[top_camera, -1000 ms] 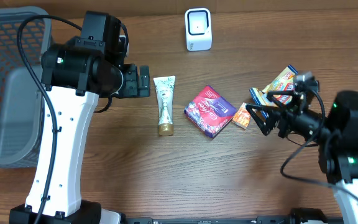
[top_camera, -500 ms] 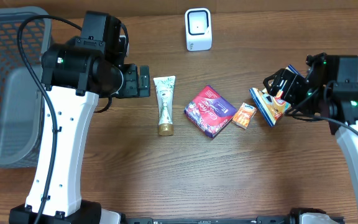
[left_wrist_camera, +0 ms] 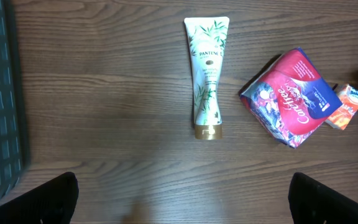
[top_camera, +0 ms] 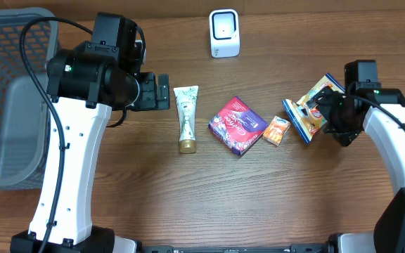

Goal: Scan the item barcode
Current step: 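Reach the right gripper to the yellow snack bag and grasp it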

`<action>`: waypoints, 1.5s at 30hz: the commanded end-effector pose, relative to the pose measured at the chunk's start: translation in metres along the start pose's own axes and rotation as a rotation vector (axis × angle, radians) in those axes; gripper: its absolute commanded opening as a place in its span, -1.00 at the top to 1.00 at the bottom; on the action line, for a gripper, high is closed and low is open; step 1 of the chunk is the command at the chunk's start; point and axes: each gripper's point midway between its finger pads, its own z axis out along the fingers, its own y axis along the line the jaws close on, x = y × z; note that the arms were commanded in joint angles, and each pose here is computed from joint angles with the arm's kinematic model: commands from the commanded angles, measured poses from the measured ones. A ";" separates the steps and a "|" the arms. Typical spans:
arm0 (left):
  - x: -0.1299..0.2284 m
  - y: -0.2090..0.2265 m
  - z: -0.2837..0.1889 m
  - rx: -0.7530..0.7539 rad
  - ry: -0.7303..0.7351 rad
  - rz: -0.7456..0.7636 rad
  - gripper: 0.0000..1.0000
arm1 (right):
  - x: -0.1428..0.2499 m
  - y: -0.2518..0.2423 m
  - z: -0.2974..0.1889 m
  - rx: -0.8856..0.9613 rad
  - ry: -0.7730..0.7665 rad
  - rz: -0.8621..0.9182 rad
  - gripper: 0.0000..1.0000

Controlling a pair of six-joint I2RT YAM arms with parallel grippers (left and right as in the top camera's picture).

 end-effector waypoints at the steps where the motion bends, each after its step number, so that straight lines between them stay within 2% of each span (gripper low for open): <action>1: -0.001 0.004 0.001 -0.014 -0.003 -0.019 -1.00 | -0.021 -0.012 0.007 0.040 -0.041 0.108 -1.00; 20: -0.001 0.004 0.001 -0.014 -0.003 -0.019 -1.00 | -0.031 0.001 0.059 0.008 -0.003 0.138 -1.00; 26: -0.001 0.004 0.001 -0.014 -0.003 -0.019 -1.00 | -0.026 -0.018 0.063 0.090 -0.001 0.125 -1.00; 31: -0.001 0.004 0.001 -0.014 -0.003 -0.019 -1.00 | -0.011 -0.031 0.051 0.160 0.079 0.065 -1.00; 36: -0.001 0.004 0.001 -0.014 -0.003 -0.019 -0.99 | -0.027 -0.002 0.008 0.117 0.080 -0.034 -1.00; 42: -0.001 0.004 0.001 -0.014 -0.003 -0.019 -0.99 | -0.059 0.039 -0.015 -0.014 -0.029 -0.085 -1.00; 45: -0.001 0.004 0.001 -0.014 -0.003 -0.018 -1.00 | -0.074 0.034 -0.007 0.021 -0.112 -0.090 -1.00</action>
